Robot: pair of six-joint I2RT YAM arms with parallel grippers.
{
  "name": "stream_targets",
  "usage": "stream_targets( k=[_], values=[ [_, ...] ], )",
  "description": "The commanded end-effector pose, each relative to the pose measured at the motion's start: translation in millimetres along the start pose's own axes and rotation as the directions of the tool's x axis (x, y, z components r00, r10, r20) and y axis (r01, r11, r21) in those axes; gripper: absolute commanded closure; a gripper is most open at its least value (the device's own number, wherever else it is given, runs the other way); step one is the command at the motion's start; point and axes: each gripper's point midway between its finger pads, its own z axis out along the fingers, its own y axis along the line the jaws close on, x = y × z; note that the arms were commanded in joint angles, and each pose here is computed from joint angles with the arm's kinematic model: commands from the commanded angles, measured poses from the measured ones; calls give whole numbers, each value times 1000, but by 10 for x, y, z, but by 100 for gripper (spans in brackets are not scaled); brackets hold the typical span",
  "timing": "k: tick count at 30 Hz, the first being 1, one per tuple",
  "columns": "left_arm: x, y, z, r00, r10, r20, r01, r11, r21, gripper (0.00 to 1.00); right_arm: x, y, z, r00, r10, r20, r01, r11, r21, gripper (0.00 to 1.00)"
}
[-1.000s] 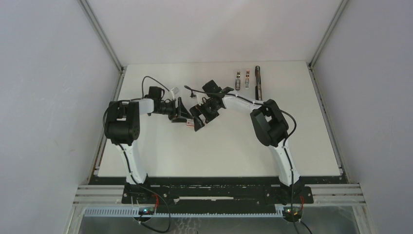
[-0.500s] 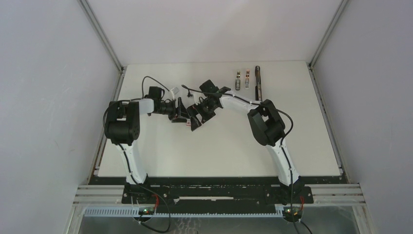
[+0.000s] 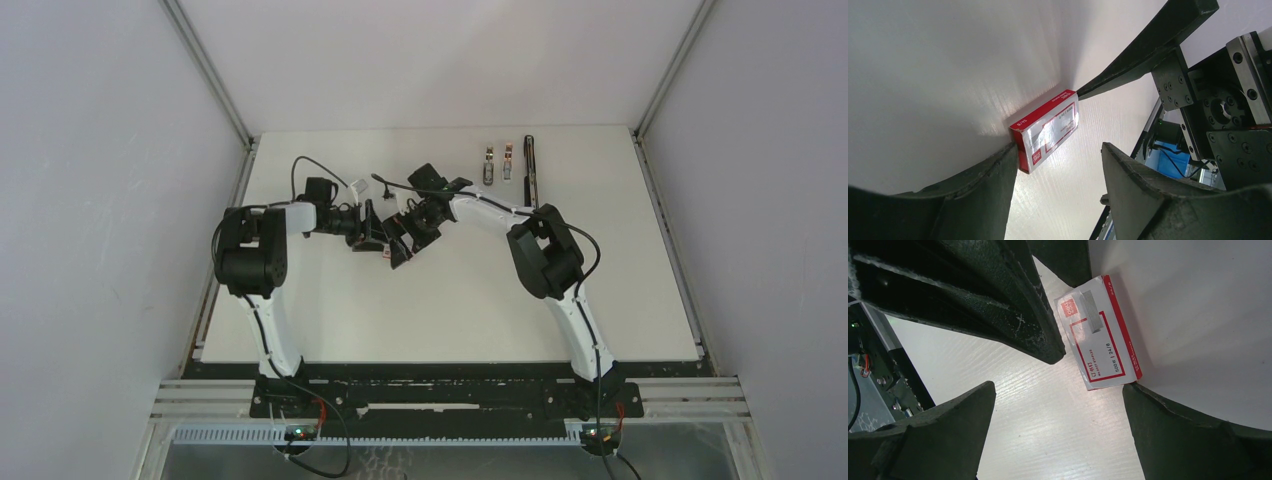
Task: Unload the staples from the stapler
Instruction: Close the staple box at the center of the board.
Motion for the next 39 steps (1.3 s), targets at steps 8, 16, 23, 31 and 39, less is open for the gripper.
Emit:
stream_targets(
  k=[8,16,23,31,39],
  values=[
    [-74,59,28,1000,9,2,-9,1000,-26,32,27,-125,-128,998,-59,-20,60,997,57,0],
    [-90,59,6,1000,8,9,-8,1000,-20,26,-84,-331,-597,944,-329,5,316,910,270,0],
    [-119,69,-42,999,13,31,-12,1000,-20,0,-77,-461,-539,850,-509,-131,522,785,333,0],
    [-299,41,-325,994,4,109,-4,1000,-8,0,-104,-358,-252,802,-568,-182,597,759,262,0],
    [-552,89,-842,974,17,227,-9,999,-36,0,-205,-321,14,816,-551,-175,578,785,223,3]
  ],
)
